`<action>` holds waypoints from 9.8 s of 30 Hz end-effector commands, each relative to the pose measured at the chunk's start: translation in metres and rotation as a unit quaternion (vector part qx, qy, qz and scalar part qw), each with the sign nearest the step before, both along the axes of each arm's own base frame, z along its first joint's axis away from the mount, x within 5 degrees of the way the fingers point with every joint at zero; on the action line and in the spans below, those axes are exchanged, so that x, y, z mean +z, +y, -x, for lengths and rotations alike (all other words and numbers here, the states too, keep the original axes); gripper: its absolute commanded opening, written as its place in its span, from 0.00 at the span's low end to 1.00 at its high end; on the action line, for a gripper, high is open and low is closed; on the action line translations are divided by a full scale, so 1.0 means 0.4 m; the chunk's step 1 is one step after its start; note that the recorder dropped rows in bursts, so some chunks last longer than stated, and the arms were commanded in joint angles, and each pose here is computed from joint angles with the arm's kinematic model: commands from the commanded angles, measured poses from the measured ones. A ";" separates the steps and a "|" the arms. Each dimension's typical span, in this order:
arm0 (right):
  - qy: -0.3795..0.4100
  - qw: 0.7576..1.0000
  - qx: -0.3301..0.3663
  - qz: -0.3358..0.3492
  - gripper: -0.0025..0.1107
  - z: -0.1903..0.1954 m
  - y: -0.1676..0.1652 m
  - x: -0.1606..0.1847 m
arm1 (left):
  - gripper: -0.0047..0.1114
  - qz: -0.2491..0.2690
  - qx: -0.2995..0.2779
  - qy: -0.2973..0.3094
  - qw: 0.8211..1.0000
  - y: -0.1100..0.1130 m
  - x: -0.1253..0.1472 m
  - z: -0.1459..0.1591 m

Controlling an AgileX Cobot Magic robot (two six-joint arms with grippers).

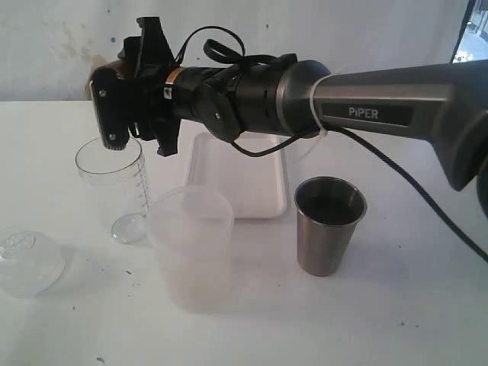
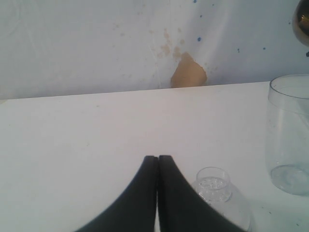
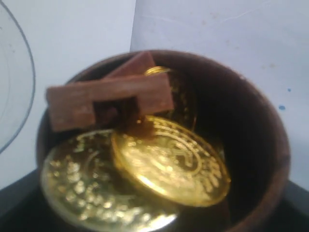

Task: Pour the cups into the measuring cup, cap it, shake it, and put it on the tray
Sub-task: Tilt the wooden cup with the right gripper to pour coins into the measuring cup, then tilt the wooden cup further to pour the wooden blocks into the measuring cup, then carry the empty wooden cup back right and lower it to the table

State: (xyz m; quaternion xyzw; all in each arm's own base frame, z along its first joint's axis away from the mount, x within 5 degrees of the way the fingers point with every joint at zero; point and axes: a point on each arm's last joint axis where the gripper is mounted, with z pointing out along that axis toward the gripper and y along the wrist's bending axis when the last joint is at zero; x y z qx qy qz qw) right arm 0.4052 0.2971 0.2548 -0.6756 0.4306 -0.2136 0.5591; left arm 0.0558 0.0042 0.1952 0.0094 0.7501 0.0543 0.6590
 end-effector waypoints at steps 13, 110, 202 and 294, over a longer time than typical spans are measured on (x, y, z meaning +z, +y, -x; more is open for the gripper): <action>-0.031 0.999 0.010 0.016 0.02 -0.001 0.003 0.013 | 0.05 0.003 -0.002 -0.006 1.000 -0.001 -0.001 0.000; -0.184 0.961 0.081 0.193 0.02 0.012 0.023 0.019 | 0.05 0.003 -0.002 -0.006 1.000 -0.001 -0.001 0.000; -0.299 0.897 0.135 0.298 0.02 0.033 0.068 0.013 | 0.05 0.003 -0.002 -0.006 1.000 -0.001 -0.001 0.000; 0.277 0.679 -0.423 -0.531 0.02 -0.083 -0.811 -0.331 | 0.05 0.003 -0.002 -0.006 1.000 -0.001 -0.001 0.000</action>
